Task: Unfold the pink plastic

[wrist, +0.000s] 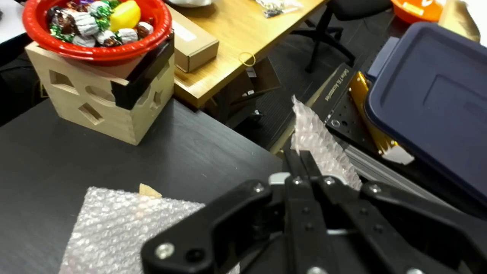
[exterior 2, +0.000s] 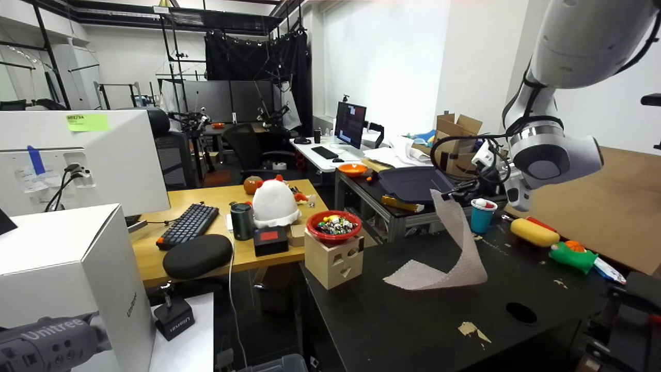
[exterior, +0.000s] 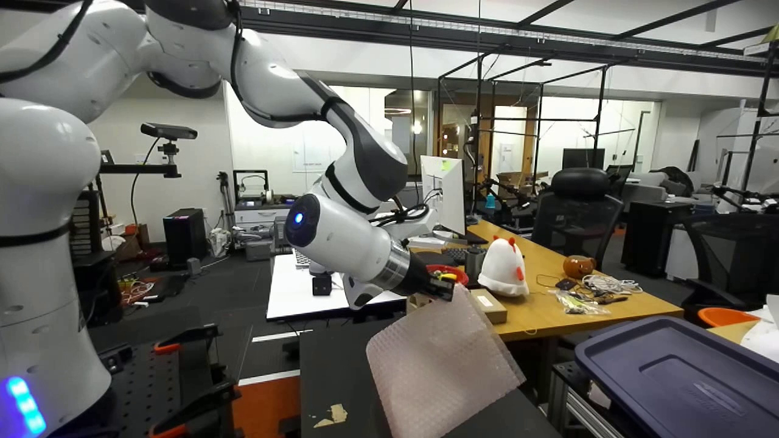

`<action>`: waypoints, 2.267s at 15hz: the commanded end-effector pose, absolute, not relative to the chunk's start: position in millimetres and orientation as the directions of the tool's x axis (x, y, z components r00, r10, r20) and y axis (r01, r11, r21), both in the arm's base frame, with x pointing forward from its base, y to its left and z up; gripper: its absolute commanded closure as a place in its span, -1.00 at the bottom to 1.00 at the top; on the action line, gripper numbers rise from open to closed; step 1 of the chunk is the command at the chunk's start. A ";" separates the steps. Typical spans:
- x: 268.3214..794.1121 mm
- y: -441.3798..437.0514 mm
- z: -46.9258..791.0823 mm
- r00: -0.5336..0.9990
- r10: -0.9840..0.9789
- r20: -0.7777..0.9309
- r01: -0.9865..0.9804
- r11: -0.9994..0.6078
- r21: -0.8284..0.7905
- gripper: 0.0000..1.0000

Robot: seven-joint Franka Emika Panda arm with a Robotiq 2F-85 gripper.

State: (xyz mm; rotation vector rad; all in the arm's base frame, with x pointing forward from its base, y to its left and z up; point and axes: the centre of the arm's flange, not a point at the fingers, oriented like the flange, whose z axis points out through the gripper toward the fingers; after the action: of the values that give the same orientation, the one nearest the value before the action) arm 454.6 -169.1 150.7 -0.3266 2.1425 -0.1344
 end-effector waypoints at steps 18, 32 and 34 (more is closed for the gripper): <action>418.1 -202.1 173.6 -0.512 -0.050 -0.858 0.039 0.996 -0.082 0.99; 461.8 -188.6 176.1 -0.422 -0.030 -0.906 -0.149 0.988 0.037 0.99; 451.7 -194.4 170.9 -0.426 0.015 -0.905 -0.088 0.994 0.058 0.99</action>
State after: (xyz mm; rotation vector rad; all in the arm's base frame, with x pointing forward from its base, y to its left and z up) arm 467.3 -189.9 169.1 -0.1633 2.0310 0.1154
